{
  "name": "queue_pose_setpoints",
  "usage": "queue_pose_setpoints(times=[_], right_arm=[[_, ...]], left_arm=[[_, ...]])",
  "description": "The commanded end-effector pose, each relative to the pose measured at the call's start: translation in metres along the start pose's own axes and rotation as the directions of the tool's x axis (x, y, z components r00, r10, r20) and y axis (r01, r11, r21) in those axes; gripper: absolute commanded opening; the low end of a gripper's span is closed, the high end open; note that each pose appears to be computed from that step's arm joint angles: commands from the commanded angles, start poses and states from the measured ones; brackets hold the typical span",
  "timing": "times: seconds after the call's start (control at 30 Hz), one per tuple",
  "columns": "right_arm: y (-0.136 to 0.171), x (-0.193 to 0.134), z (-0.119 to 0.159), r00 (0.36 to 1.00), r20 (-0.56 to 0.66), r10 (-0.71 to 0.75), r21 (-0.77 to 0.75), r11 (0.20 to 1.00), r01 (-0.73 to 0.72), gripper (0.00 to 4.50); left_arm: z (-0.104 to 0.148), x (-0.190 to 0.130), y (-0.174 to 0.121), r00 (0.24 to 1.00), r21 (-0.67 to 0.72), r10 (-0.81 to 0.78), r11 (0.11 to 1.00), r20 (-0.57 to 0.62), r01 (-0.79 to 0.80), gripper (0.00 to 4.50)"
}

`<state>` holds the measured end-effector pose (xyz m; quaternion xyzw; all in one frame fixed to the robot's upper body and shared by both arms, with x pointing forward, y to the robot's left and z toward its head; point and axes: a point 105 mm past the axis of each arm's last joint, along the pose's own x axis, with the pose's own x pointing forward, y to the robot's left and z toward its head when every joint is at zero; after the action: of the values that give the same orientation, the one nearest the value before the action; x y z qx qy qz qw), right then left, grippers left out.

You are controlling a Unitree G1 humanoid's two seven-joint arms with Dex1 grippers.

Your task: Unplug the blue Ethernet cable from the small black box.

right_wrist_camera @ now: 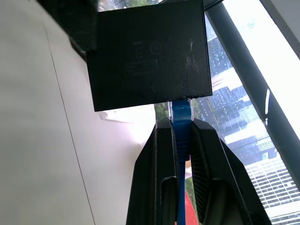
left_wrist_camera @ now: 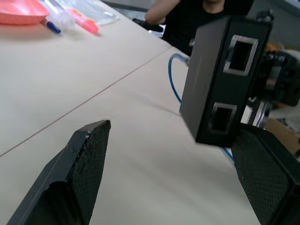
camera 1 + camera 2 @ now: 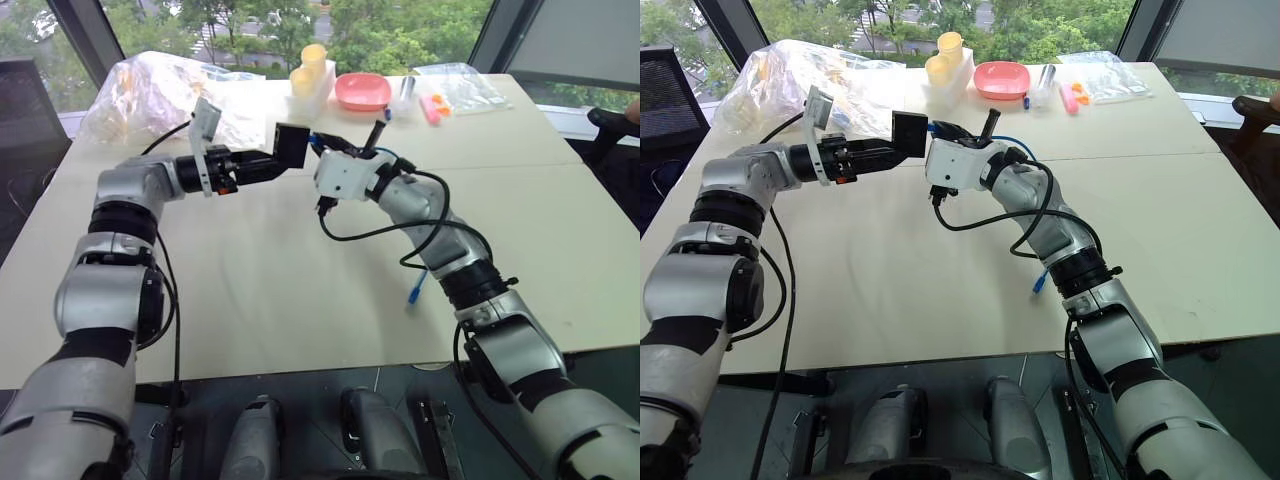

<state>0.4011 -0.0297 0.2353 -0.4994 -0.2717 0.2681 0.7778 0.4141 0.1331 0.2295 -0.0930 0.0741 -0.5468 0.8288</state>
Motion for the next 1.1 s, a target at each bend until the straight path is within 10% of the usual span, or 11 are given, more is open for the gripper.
queue_pose_setpoints(times=[0.03,0.23,0.67,0.9,1.0,1.1], right_arm=[[-0.005,0.002,0.016,0.999,0.046,-0.017,-0.024,1.0,0.018,0.03],[0.001,0.002,0.016,0.999,0.044,0.005,-0.036,0.999,-0.004,0.03],[0.008,0.003,0.024,0.997,0.06,0.039,-0.034,0.999,-0.037,0.0],[0.01,-0.026,0.002,0.999,-0.001,0.052,0.239,0.97,-0.051,3.33],[0.018,-0.043,-0.004,1.0,0.004,0.024,0.678,0.734,-0.02,4.46],[0.024,-0.056,0.017,0.988,0.143,-0.05,0.978,0.163,-0.133,4.46]], left_arm=[[0.021,0.003,-0.007,0.999,0.061,-0.036,0.998,0.039,0.034,4.07],[0.022,0.004,-0.006,0.999,0.072,-0.028,0.997,0.046,0.025,4.07],[0.014,0.006,-0.008,0.998,0.061,-0.049,0.997,0.038,0.047,0.53],[0.012,0.004,0.001,0.998,0.054,0.017,0.998,0.057,-0.02,0.53],[0.018,0.001,-0.003,0.991,-0.026,-0.019,0.999,0.13,0.022,0.53],[0.029,-0.002,-0.026,0.958,-0.126,-0.196,0.966,0.21,0.226,0.53]])
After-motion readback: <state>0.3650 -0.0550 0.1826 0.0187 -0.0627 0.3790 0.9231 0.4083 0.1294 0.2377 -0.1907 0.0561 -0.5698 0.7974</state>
